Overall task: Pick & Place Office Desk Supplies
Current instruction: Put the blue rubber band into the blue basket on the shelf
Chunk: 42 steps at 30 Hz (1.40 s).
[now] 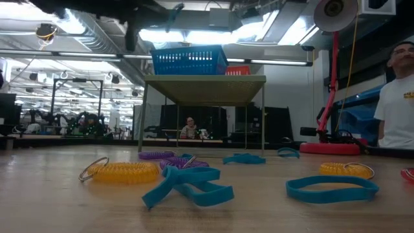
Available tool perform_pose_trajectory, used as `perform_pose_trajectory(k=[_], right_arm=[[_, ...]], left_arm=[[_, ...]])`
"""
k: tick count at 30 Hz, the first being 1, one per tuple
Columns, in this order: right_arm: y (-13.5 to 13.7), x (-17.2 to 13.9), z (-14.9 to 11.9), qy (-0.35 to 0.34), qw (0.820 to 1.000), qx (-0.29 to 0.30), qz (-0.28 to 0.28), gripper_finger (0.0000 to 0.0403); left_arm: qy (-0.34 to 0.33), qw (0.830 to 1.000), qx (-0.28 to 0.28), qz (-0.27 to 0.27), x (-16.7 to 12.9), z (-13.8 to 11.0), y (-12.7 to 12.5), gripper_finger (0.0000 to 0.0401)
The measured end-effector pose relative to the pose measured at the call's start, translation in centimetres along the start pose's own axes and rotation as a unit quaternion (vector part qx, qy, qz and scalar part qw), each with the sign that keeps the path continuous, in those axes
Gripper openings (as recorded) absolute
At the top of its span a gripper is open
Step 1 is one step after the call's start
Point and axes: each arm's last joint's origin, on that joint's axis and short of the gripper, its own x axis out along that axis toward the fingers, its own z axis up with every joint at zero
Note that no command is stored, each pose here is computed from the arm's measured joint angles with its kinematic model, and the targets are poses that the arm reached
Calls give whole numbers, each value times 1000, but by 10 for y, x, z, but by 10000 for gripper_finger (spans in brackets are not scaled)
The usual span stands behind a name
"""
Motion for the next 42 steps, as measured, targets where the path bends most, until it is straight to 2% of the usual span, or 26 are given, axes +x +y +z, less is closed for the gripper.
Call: perform_pose_trajectory(k=[4,7,13,18,24,29,37,39,42], right_arm=[[-1,0,-2,10,1000,13,-5,231],[-1,0,-2,12,1000,19,-4,231],[-1,0,-3,12,1000,18,-4,231],[-1,0,-3,12,1000,18,-4,231],[-1,0,-2,12,1000,20,-4,231],[-1,0,-2,12,1000,20,-4,231],[-1,0,-3,12,1000,25,-4,231],[-1,0,-3,12,1000,26,-4,231],[-1,0,-3,12,999,29,-4,231]], left_arm=[[-18,1000,15,-3,9,20,5,1],[1,1000,26,3,16,27,9,1],[91,995,32,30,28,12,21,1],[114,992,34,44,35,4,27,1],[109,992,29,53,38,4,32,3],[89,994,30,60,39,9,34,34],[87,994,23,60,39,10,35,117],[66,997,6,38,39,16,32,133],[-9,999,-10,-30,32,35,18,142]])
